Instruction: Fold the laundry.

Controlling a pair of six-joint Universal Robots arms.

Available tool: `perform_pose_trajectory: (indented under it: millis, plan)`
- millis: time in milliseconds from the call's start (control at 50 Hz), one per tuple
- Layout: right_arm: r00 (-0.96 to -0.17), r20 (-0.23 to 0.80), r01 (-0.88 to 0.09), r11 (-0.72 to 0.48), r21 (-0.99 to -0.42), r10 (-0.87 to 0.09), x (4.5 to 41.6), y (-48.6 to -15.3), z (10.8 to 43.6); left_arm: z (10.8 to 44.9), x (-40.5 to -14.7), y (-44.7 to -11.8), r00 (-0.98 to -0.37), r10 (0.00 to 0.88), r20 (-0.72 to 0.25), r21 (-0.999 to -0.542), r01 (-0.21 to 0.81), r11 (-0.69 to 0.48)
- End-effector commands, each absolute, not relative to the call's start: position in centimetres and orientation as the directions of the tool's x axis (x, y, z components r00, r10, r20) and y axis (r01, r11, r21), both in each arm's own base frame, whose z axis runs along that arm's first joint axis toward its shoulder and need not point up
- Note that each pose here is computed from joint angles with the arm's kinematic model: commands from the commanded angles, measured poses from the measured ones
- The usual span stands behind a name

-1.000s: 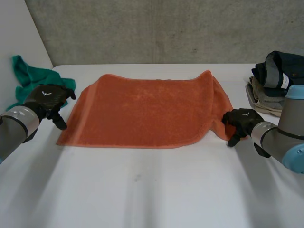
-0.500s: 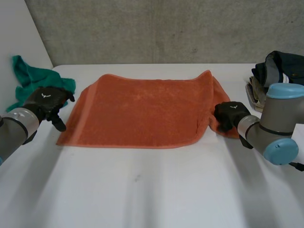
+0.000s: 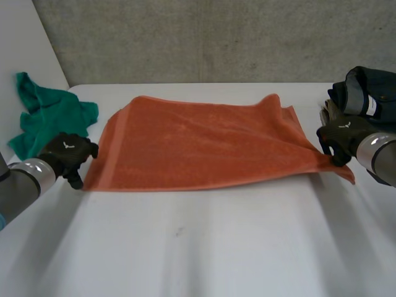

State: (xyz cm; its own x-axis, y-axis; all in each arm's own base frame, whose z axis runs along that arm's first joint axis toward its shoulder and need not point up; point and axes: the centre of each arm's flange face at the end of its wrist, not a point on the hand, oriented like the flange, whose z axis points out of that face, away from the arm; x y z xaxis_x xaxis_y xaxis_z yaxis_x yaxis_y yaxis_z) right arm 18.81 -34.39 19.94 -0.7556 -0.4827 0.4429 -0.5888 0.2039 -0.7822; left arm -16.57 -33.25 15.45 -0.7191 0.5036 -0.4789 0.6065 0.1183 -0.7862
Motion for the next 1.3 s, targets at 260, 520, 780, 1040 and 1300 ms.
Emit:
perform_pose_trajectory:
  millis: [260,520,780,1040,1300]
  plan:
    - [-0.755,0.431,-0.590,0.224,-0.776,-0.494,18.8,-34.8,16.8,12.9,-17.7,-35.0,-0.692,0.554,-0.462,-0.780,0.614,0.116]
    - [-0.747,0.436,-0.596,0.214,-0.774,-0.502,19.2,-34.6,15.9,12.2,-19.3,-34.9,-0.697,0.576,-0.427,-0.800,0.588,0.118]
    - [-0.750,0.439,-0.592,0.207,-0.779,-0.494,19.1,-34.9,15.9,11.2,-20.1,-35.2,-0.679,0.582,-0.448,-0.780,0.615,0.117]
    - [-0.746,0.439,-0.595,0.205,-0.777,-0.500,19.3,-34.6,15.6,11.5,-20.6,-36.6,-0.676,0.554,-0.486,-0.776,0.625,0.083]
    - [-0.746,0.441,-0.595,0.201,-0.778,-0.498,19.3,-34.5,15.7,11.5,-21.4,-37.2,-0.671,0.547,-0.501,-0.769,0.635,0.073]
